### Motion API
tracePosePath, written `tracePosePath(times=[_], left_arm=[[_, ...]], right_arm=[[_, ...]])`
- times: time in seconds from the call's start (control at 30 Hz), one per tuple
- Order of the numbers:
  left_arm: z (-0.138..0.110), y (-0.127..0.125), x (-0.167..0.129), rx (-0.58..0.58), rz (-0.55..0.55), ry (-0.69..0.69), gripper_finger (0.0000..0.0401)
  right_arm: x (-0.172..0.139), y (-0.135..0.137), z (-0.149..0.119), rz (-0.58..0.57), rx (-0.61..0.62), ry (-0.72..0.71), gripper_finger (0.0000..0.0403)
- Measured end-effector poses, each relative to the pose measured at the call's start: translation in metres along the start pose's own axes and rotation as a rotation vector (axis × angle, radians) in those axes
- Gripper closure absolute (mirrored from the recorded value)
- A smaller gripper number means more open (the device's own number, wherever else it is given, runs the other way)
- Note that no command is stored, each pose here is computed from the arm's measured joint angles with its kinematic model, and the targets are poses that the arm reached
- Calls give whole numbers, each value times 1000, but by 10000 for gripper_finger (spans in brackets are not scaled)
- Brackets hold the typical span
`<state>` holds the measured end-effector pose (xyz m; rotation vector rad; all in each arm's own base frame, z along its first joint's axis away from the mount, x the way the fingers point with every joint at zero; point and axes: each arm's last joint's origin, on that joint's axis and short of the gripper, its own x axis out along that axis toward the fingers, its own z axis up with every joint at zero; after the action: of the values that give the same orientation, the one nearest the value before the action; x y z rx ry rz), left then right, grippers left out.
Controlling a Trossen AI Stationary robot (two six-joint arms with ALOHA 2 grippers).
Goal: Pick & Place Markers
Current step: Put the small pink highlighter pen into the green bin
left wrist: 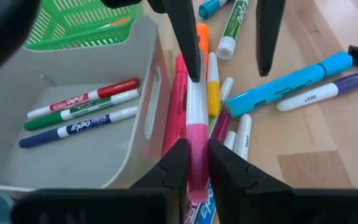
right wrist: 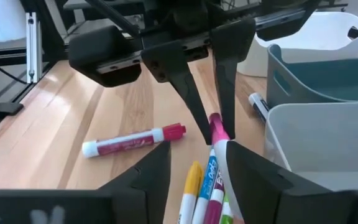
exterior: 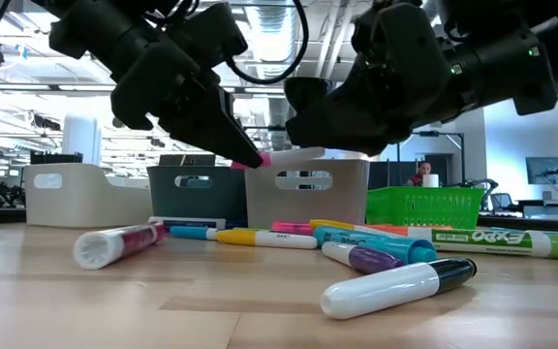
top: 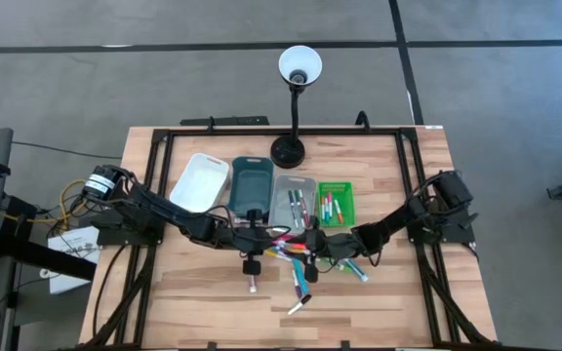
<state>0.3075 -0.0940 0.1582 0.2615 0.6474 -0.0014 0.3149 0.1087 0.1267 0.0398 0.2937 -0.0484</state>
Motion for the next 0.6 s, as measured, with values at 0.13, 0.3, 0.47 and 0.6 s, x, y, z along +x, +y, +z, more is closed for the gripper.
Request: tracePosePath(times=[0.13,0.3,0.47,0.6], left_arm=[[1,-1,0,-1,-4,-8,356],[3,-4,-1,-1,-10,-28,355],[3,-4,-2,-1,-11,-31,356],[4,-4,-2,-2,-11,-31,356]], right_arm=[[0,-1,0,-5,11,2,275],[2,-5,-1,-22,49,12,279],[2,-6,-4,-26,39,40,279],[2,-6,-6,-29,31,58,281]])
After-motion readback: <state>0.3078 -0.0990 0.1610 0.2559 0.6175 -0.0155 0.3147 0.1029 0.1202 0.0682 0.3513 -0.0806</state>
